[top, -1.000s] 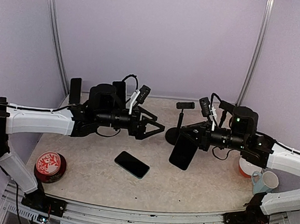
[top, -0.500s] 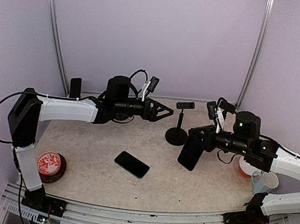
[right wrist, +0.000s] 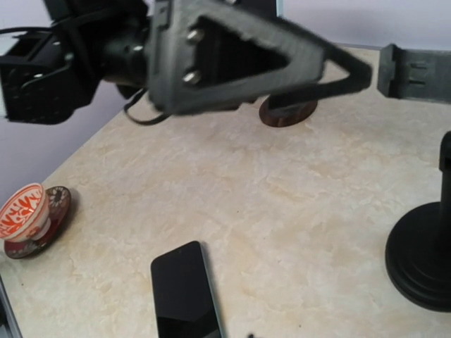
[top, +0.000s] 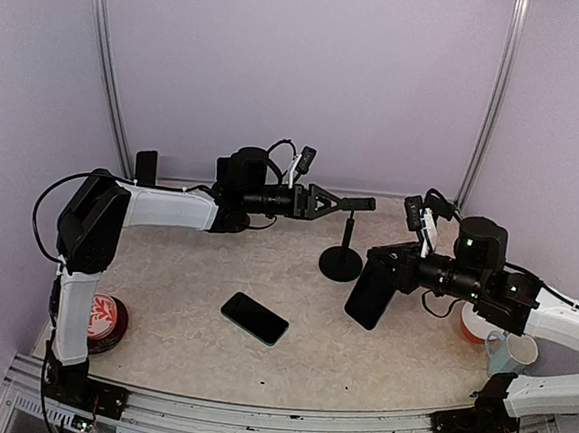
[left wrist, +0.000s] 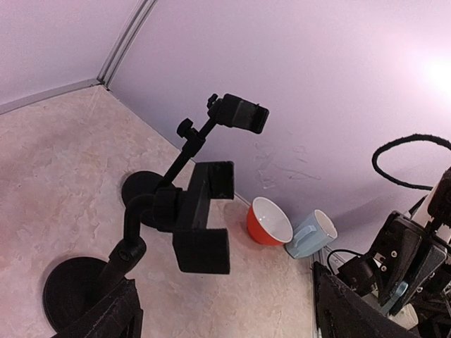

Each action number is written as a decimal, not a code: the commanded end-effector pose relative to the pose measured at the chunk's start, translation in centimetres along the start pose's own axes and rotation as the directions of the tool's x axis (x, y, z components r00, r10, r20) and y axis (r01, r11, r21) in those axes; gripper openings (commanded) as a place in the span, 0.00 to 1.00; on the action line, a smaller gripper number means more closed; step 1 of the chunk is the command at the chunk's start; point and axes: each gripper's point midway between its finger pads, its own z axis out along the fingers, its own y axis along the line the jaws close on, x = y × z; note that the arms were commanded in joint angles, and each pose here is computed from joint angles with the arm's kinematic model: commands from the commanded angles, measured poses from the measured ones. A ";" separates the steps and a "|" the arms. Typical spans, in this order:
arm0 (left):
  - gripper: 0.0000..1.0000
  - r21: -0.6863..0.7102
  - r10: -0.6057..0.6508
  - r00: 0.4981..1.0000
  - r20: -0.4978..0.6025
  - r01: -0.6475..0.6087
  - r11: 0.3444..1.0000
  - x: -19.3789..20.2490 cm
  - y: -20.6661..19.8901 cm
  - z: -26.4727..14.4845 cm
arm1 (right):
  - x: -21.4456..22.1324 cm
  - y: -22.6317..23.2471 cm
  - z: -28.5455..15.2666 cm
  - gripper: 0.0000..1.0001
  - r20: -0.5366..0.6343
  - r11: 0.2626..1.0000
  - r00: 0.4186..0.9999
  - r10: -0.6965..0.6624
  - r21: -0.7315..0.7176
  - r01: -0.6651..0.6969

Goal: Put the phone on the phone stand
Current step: Move the phone stand to the center of the board.

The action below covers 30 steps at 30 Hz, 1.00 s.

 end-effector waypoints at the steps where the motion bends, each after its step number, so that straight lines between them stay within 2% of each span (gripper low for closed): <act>1: 0.83 -0.002 -0.005 0.999 0.045 0.005 1.000 -1.4 1.1 1.0 | -1.5 0.1 -0.9 0.00 0.069 1.000 0.998 0.013 -0.002 -0.013; 6: 0.81 -0.002 -0.014 0.998 0.061 0.014 1.000 -1.5 1.8 1.6 | -1.4 0.0 -1.1 0.00 0.073 1.000 0.997 0.013 0.003 -0.014; 12: 0.74 0.003 -0.018 0.997 0.069 0.018 1.000 -1.7 2.2 2.2 | -1.2 -0.2 -1.3 0.00 0.077 1.000 0.997 0.012 0.007 -0.013; 20: 0.52 0.047 -0.007 0.998 0.062 0.004 0.999 -1.9 1.3 3.0 | -0.9 -0.3 -1.6 0.00 0.081 1.000 0.997 0.013 0.012 -0.014; 30: 0.56 0.050 -0.011 1.000 0.018 0.010 0.999 -0.8 1.3 2.9 | -0.8 -0.5 -1.7 0.00 0.083 1.000 0.996 0.013 0.019 -0.015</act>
